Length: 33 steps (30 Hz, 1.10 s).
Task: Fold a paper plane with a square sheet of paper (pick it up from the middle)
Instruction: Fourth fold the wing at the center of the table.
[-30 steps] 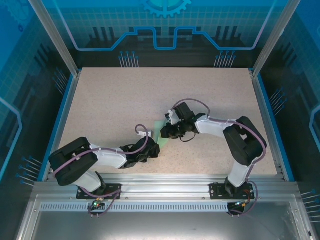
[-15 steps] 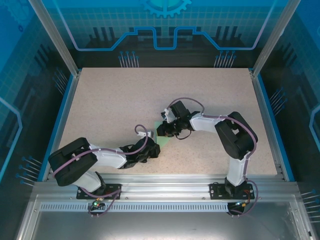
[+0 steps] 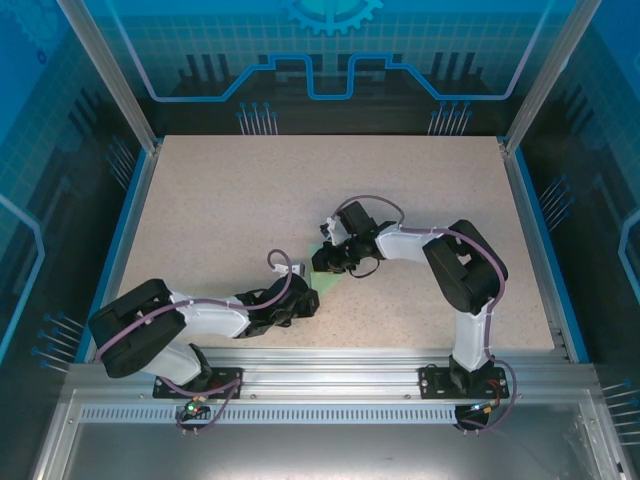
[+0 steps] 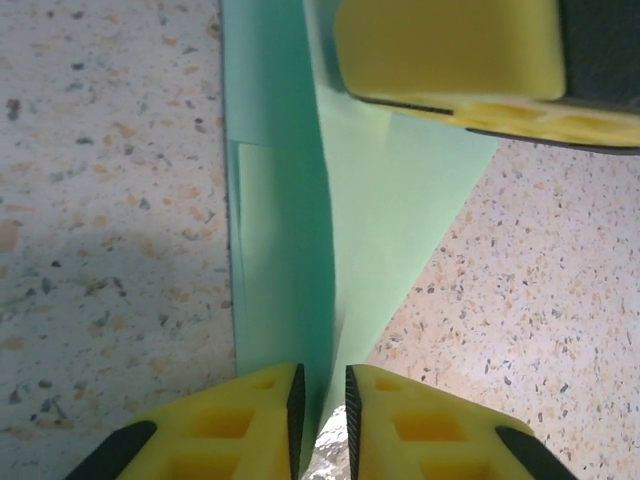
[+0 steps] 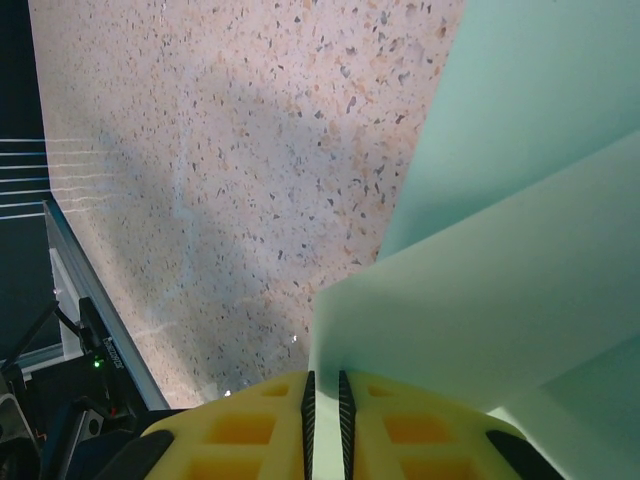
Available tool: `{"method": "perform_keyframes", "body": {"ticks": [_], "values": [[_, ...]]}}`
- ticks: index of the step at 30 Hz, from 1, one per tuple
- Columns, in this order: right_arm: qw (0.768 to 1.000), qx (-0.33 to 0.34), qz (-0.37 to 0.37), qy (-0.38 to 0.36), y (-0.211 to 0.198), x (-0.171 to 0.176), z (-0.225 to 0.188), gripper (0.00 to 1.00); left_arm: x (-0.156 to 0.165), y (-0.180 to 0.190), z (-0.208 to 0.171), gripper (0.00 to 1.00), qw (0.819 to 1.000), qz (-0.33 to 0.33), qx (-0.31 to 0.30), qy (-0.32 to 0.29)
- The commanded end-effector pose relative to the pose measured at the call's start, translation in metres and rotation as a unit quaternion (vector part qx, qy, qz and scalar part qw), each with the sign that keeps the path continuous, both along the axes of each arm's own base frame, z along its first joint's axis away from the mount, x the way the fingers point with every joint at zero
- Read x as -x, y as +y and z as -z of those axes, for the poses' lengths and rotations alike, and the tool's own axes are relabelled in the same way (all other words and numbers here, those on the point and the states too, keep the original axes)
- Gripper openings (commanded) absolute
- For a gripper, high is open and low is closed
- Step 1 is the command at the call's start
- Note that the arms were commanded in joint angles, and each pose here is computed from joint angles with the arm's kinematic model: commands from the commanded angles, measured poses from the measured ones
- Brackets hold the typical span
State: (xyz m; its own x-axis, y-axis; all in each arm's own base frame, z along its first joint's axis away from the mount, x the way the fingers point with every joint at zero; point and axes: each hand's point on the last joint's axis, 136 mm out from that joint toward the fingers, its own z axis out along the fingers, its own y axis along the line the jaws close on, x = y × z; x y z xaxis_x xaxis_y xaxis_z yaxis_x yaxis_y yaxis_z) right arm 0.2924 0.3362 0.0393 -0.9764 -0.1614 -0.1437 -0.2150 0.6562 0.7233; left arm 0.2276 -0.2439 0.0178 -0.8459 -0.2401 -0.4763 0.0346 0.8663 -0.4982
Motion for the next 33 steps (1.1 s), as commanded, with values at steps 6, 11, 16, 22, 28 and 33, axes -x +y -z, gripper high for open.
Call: {"method": "perform_keyframes", "body": {"ticks": [6,11,16,22,28,33], "values": [[1.0,-0.017,-0.017,-0.006,0.01,0.004,-0.013,0.18,0.005,0.019,0.012,0.09,0.999,-0.023,-0.004,0.024],[0.999,-0.021,-0.01,-0.024,0.002,0.005,-0.028,0.22,0.003,0.021,0.009,0.07,0.999,-0.027,0.023,0.028],[0.999,-0.021,0.001,-0.037,-0.01,0.01,-0.037,0.25,0.002,0.026,0.01,0.05,0.998,-0.036,0.031,0.038],[0.999,-0.029,0.002,-0.027,-0.007,0.016,-0.031,0.23,0.003,0.028,0.012,0.05,0.997,-0.045,0.049,0.048],[0.999,-0.037,-0.021,-0.018,0.016,0.02,-0.025,0.21,0.003,0.029,0.014,0.04,0.996,-0.047,0.047,0.053],[0.999,-0.033,-0.021,-0.009,0.026,0.017,-0.015,0.21,0.003,0.032,0.015,0.04,0.996,-0.051,0.047,0.056]]}}
